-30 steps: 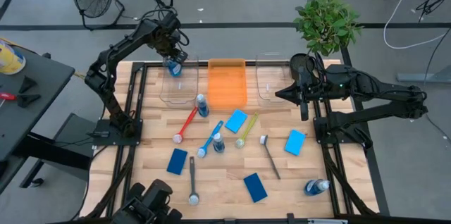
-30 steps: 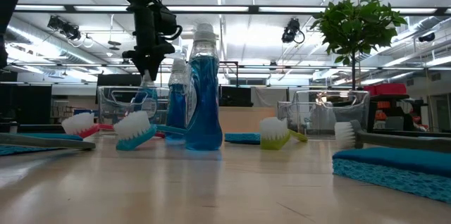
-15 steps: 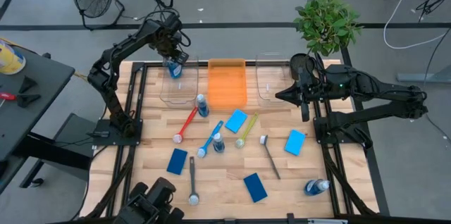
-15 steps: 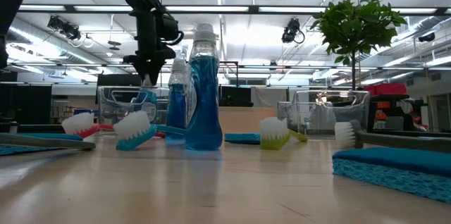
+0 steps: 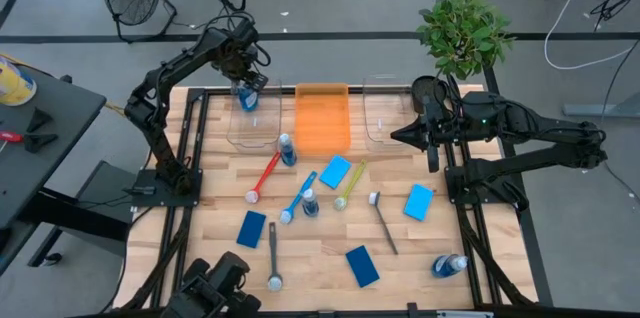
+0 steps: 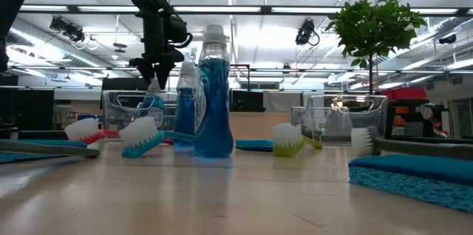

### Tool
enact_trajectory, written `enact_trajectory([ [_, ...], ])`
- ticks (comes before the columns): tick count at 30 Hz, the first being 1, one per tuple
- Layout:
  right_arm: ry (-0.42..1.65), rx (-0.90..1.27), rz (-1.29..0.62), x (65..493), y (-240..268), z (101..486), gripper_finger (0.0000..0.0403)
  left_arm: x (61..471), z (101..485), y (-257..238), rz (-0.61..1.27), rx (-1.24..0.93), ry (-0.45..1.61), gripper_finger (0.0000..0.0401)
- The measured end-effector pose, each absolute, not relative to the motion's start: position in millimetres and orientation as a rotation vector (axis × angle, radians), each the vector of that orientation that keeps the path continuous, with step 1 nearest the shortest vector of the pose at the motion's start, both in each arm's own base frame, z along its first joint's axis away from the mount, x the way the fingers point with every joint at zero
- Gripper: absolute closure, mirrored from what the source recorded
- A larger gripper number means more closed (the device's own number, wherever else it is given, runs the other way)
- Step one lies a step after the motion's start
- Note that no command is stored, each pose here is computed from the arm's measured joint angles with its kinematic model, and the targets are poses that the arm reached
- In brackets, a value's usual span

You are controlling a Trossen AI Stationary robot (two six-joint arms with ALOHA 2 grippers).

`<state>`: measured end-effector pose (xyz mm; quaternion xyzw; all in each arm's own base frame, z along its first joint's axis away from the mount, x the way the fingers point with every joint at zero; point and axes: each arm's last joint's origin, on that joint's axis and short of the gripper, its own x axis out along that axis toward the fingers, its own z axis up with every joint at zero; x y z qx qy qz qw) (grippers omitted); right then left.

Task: Pick & Place Kitchen Sink Supplies
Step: Put the dish soap into the left transparent bin

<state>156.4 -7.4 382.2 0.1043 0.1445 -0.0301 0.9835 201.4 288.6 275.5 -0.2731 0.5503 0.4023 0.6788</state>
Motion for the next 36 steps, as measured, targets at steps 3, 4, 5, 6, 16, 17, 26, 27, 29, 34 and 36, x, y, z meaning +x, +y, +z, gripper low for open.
enact_trajectory([
  [3, 0.291, 0.210, -0.061, 157, -7, 382, 0.0392, 201, 276, 289, 0.904, -0.614, 1.236, 0.0129],
  [4, 0.291, 0.210, -0.061, 157, -7, 382, 0.0392, 201, 276, 289, 0.904, -0.614, 1.236, 0.0116],
  [5, 0.290, 0.210, -0.061, 156, -7, 382, 0.0392, 201, 276, 289, 0.903, -0.613, 1.237, 0.0104],
  [6, 0.290, 0.210, -0.061, 156, -7, 382, 0.0392, 201, 275, 288, 0.903, -0.615, 1.240, 0.0094],
  [16, 0.291, 0.211, -0.061, 156, -7, 382, 0.0392, 196, 275, 285, 0.946, -0.567, 1.336, 0.0067],
  [17, 0.290, 0.211, -0.061, 156, -7, 382, 0.0392, 196, 275, 285, 0.948, -0.564, 1.342, 0.0068],
  [26, 0.290, 0.213, -0.061, 157, -7, 382, 0.0392, 187, 299, 272, 0.976, -0.546, 1.278, 0.0068],
  [27, 0.290, 0.212, -0.061, 157, -7, 382, 0.0392, 186, 303, 270, 0.981, -0.557, 1.260, 0.0068],
  [29, 0.290, 0.213, -0.061, 157, -7, 382, 0.0392, 184, 310, 264, 0.978, -0.573, 1.229, 0.0069],
  [34, 0.290, 0.213, -0.061, 156, -7, 382, 0.0392, 187, 328, 245, 0.927, -0.611, 1.135, 0.0074],
  [36, 0.290, 0.213, -0.061, 157, -7, 382, 0.0392, 190, 334, 237, 0.893, -0.610, 1.105, 0.0080],
])
